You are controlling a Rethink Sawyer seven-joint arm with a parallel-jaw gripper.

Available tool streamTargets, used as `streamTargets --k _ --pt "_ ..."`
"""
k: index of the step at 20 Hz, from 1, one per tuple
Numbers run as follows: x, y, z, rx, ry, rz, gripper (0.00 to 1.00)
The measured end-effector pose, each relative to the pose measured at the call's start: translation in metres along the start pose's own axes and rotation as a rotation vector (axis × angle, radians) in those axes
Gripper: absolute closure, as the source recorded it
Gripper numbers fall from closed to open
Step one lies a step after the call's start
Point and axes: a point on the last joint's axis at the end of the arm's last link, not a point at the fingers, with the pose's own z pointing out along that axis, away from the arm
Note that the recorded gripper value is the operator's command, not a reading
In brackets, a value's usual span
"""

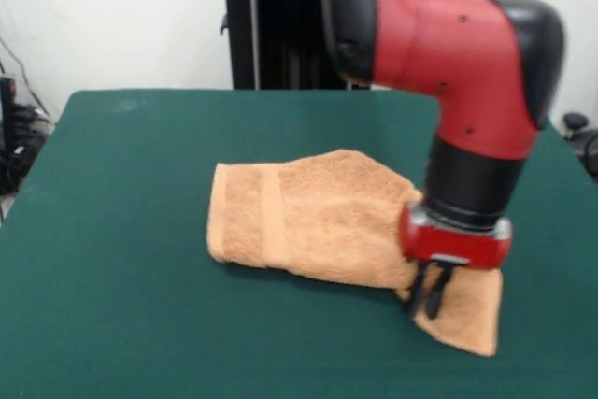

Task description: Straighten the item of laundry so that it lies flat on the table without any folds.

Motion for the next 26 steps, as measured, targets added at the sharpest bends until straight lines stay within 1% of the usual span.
streamTargets --k 2,3,5,6,9,17,22,26 --pt "-0.005 -0.021 0.006 0.011 -0.006 0.005 1.00" --pt "-0.006 -0.025 0.007 0.013 -0.007 0.006 1.00" --pt "-0.010 -0.048 0.012 0.025 -0.015 0.013 1.00" --pt "-0.011 -0.065 0.016 0.037 -0.024 0.014 1.00" --pt "-0.011 -0.079 0.019 0.047 -0.035 0.014 1.00" --pt "0.000 -0.097 0.018 0.057 -0.061 0.003 1.00" --pt "0.013 -0.105 0.016 0.060 -0.079 0.001 1.00" --pt "0.024 -0.108 0.012 0.062 -0.078 -0.002 1.00"
